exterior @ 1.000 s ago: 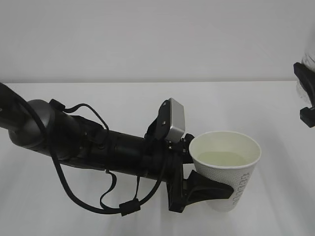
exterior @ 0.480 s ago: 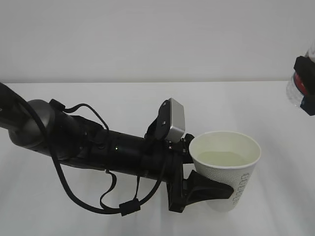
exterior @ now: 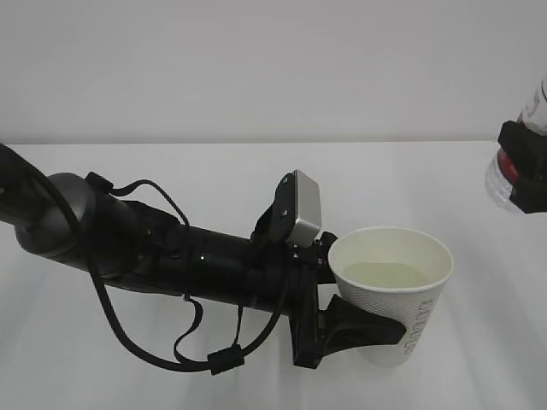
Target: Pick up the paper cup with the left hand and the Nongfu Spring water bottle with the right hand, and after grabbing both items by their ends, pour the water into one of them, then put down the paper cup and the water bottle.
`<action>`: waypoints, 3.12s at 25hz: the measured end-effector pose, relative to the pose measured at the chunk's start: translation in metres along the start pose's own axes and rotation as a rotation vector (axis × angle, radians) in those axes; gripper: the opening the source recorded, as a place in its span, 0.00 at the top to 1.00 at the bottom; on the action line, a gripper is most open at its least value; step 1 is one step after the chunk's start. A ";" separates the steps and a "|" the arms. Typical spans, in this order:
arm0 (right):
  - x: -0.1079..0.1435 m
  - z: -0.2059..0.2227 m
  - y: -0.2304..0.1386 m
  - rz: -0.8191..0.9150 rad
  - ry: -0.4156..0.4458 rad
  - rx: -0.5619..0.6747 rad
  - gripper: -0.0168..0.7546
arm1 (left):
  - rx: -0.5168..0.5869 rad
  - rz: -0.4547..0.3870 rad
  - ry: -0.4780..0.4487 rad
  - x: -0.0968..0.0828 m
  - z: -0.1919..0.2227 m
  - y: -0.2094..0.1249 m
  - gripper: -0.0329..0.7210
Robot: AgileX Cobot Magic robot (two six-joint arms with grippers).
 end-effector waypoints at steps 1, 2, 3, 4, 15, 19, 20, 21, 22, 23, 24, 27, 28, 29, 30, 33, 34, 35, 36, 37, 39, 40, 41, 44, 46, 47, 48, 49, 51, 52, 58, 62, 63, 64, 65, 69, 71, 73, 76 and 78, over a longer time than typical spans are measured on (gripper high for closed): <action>0.000 0.001 -0.002 0.002 -0.001 0.005 0.40 | 0.000 0.000 0.000 0.000 0.000 0.000 0.28; 0.000 0.002 -0.005 0.003 -0.001 0.018 0.40 | 0.000 0.000 0.000 0.000 0.000 0.000 0.28; -0.001 0.003 -0.008 0.004 -0.002 0.029 0.40 | 0.000 0.000 0.000 0.000 0.000 0.000 0.28; -0.001 0.005 -0.011 0.013 -0.002 0.040 0.40 | 0.000 0.000 0.000 0.000 0.000 0.000 0.28; -0.004 0.021 -0.044 0.129 -0.019 0.094 0.40 | 0.000 0.000 0.000 0.000 0.000 0.000 0.28; -0.005 0.025 -0.049 0.174 -0.016 0.061 0.40 | 0.000 0.000 0.000 0.000 0.000 0.000 0.28; -0.005 0.025 -0.051 0.179 -0.015 0.052 0.40 | 0.000 0.000 0.000 0.000 0.000 0.000 0.28; -0.005 0.025 -0.054 0.185 -0.019 0.057 0.40 | 0.000 0.000 0.000 0.000 0.000 0.000 0.28; -0.006 0.024 -0.059 0.190 -0.025 0.073 0.40 | 0.000 0.000 0.000 0.000 0.000 0.000 0.28; -0.006 0.023 -0.065 0.193 -0.032 0.090 0.40 | 0.000 0.000 0.000 0.000 0.000 0.000 0.28; -0.007 0.023 -0.069 0.196 -0.037 0.104 0.40 | 0.000 0.000 0.000 0.000 0.000 0.000 0.28; -0.008 0.025 -0.078 0.202 -0.046 0.135 0.40 | 0.000 0.000 0.000 0.000 0.000 0.000 0.28; -0.008 0.025 -0.080 0.202 -0.047 0.140 0.40 | 0.000 0.000 0.000 0.000 0.000 0.000 0.28; -0.008 0.025 -0.082 0.204 -0.048 0.145 0.40 | 0.000 0.000 0.000 0.000 0.000 0.000 0.28; -0.009 0.025 -0.082 0.205 -0.050 0.147 0.40 | 0.000 0.000 0.000 0.000 0.000 0.000 0.28; -0.009 0.025 -0.085 0.206 -0.052 0.154 0.40 | 0.000 0.000 0.000 0.000 0.000 0.000 0.28; -0.009 0.025 -0.086 0.200 -0.052 0.157 0.40 | 0.000 0.000 0.000 0.000 0.000 0.000 0.28; -0.009 0.026 -0.088 0.193 -0.052 0.165 0.40 | 0.000 0.000 0.000 0.000 0.000 0.000 0.28; -0.009 0.027 -0.090 0.189 -0.054 0.169 0.40 | 0.000 0.000 0.000 0.000 0.000 0.000 0.28; -0.010 0.029 -0.091 0.186 -0.056 0.174 0.40 | 0.000 0.000 0.000 0.000 0.000 0.000 0.28; -0.011 0.033 -0.095 0.186 -0.061 0.183 0.40 | -0.001 -0.001 0.001 0.000 0.000 0.000 0.28; -0.011 0.036 -0.097 0.184 -0.061 0.186 0.40 | -0.001 -0.001 0.001 0.000 0.000 0.000 0.28; -0.012 0.039 -0.099 0.183 -0.063 0.190 0.40 | -0.001 -0.001 0.001 0.000 0.000 0.000 0.28; -0.013 0.049 -0.103 0.184 -0.063 0.194 0.40 | -0.001 -0.001 0.001 0.000 0.000 0.000 0.28; -0.013 0.055 -0.105 0.184 -0.065 0.192 0.40 | -0.001 -0.001 0.001 0.000 0.000 0.000 0.28; -0.014 0.058 -0.106 0.182 -0.065 0.191 0.40 | -0.001 -0.001 0.001 0.000 0.000 0.000 0.28; -0.014 0.062 -0.107 0.182 -0.065 0.190 0.40 | -0.001 -0.001 0.001 0.000 0.000 0.000 0.28; -0.014 0.064 -0.108 0.182 -0.065 0.191 0.40 | -0.001 -0.001 0.001 0.000 0.000 0.000 0.28; -0.015 0.071 -0.109 0.180 -0.064 0.188 0.40 | -0.001 -0.001 0.001 0.000 0.000 0.000 0.28; -0.015 0.073 -0.111 0.180 -0.064 0.190 0.40 | -0.001 -0.001 0.001 0.000 0.000 0.000 0.28; -0.017 0.089 -0.118 0.180 -0.064 0.188 0.40 | -0.001 -0.001 0.001 0.000 0.000 0.000 0.28; -0.018 0.098 -0.122 0.180 -0.064 0.187 0.40 | -0.002 -0.002 0.003 0.000 0.000 0.000 0.28; -0.018 0.100 -0.125 0.180 -0.064 0.191 0.40 | -0.002 -0.002 0.003 0.000 0.000 0.000 0.28; -0.018 0.101 -0.126 0.180 -0.064 0.191 0.40 | -0.002 -0.002 0.003 0.000 0.000 0.000 0.28; -0.018 0.103 -0.126 0.180 -0.064 0.190 0.40 | -0.002 -0.002 0.003 0.000 0.000 0.000 0.28; -0.018 0.103 -0.126 0.180 -0.064 0.190 0.40 | -0.002 -0.002 0.003 0.000 0.000 0.000 0.28; -0.018 0.103 -0.127 0.180 -0.064 0.191 0.39 | -0.002 -0.002 0.003 0.000 0.000 0.000 0.28; -0.018 0.103 -0.127 0.180 -0.064 0.191 0.37 | -0.002 -0.003 0.004 0.001 0.000 0.000 0.28; -0.018 0.103 -0.127 0.178 -0.064 0.191 0.31 | -0.003 -0.004 0.006 0.001 0.000 0.000 0.28; -0.018 0.103 -0.127 0.178 -0.064 0.191 0.29 | -0.004 -0.005 0.007 0.001 0.000 0.001 0.28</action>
Point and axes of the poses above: a point on each arm's last joint axis where the gripper is mounted, z pointing out along that axis toward the gripper, x along the wrist's bending axis when the last joint is at zero, y = z × x, the point moved 5 cm from there along z, pointing out along that axis toward the gripper, and after that the axes turned 6 degrees about z, right-handed, at the moved point
